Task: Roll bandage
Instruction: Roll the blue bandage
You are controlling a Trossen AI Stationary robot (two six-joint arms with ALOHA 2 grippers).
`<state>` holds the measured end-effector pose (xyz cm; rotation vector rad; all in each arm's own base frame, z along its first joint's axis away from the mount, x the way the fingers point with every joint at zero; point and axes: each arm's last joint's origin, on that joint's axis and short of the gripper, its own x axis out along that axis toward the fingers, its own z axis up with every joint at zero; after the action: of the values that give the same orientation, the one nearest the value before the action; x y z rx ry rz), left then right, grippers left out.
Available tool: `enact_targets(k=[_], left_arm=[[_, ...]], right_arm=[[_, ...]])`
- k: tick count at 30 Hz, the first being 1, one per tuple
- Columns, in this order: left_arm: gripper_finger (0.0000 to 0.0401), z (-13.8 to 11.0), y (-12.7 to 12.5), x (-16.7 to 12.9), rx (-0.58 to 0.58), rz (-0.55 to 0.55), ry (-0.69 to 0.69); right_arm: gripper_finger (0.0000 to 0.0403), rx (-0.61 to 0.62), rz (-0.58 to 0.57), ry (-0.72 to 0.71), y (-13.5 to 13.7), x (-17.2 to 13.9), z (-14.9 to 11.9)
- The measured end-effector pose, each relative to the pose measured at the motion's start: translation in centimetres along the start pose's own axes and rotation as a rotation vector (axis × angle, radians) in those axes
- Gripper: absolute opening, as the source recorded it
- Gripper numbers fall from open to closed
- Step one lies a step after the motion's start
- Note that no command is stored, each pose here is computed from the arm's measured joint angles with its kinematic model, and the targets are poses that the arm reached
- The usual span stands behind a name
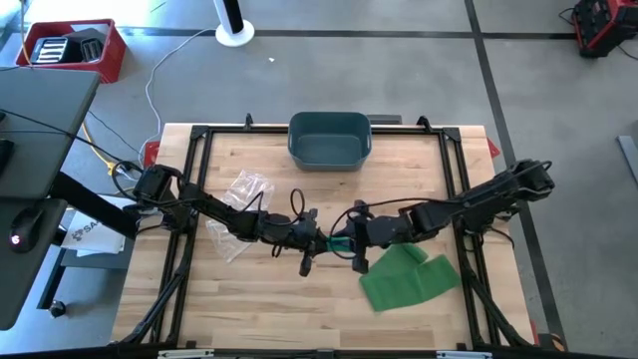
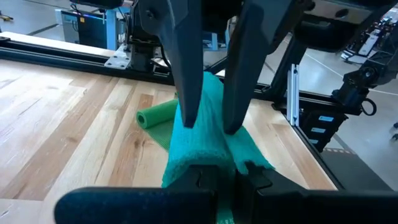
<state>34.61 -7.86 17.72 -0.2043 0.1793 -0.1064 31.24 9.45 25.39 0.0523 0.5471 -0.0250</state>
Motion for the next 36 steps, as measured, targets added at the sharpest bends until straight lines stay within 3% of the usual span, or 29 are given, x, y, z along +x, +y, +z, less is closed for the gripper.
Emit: enact_targets(k=[6,15,23,36], left_arm=[[0.0007,0.0,0.0,0.0,0.000,0.001,0.000],[0.0007,-0.1,0.1,0.0,-0.015,0.006,0.008],[0.0007,0.1,1.0,0.1,-0.162,0.031,0.003],[0.0007,0.4,1.4,0.1,-0.202,0.015,-0.008]], right_arm=[[0.0069,-0.003,0.070,0.024,0.2,0.2,-0.2],[0.0064,-0.093,0.065,0.041,0.3,0.8,-0.6],[0.0004,-0.258,-0.091,0.019,1.6,0.7,-1.2],[0.0000,-0.347,-0.309,-0.100,4.0,-2.8,-0.6]])
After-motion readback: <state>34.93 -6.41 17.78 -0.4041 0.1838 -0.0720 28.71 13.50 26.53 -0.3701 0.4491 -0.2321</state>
